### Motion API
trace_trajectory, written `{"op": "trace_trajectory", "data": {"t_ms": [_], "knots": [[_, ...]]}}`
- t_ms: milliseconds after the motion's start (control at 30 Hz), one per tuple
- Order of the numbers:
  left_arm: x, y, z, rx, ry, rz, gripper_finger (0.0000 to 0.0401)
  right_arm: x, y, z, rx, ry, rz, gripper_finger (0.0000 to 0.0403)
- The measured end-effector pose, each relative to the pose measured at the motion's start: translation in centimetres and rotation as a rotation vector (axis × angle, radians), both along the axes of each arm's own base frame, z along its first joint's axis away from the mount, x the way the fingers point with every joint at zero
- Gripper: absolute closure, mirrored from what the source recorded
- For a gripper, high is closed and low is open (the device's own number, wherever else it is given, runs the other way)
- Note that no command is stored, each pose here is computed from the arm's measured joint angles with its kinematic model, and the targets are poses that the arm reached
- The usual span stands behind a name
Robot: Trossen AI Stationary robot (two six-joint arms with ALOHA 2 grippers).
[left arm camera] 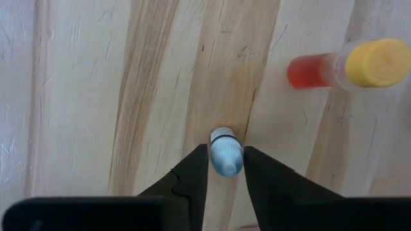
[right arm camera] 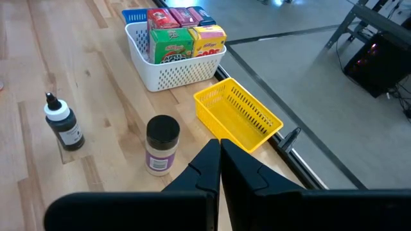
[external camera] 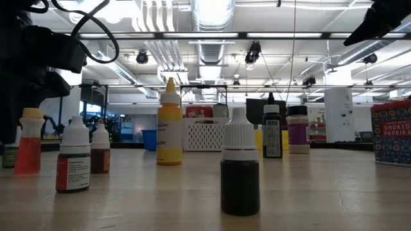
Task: Pick & Place Kitchen Items
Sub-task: Put the small green food coloring bottle into the blue bin
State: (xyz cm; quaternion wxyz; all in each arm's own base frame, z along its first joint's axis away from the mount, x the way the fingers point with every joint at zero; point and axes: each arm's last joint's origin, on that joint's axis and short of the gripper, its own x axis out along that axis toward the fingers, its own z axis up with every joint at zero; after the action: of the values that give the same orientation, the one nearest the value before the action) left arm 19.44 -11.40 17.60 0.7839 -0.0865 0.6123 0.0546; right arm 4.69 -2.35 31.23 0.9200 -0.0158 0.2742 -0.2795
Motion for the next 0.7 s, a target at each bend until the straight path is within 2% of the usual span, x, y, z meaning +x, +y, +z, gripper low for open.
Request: {"op": "trace_trajectory", "data": {"t_ms": [400,700], "knots": [[0.1,0.0,0.2,0.000,0.000,0.000,0.0319,0.0,0.0,0.0,0.000,0.000,0.000,0.0394],[0.3,0.3,1.8,-0.026,-0.044,0.016,0.0320,0.0,0.0,0.0,0.000,0.000,0.000,0.0394]]}}
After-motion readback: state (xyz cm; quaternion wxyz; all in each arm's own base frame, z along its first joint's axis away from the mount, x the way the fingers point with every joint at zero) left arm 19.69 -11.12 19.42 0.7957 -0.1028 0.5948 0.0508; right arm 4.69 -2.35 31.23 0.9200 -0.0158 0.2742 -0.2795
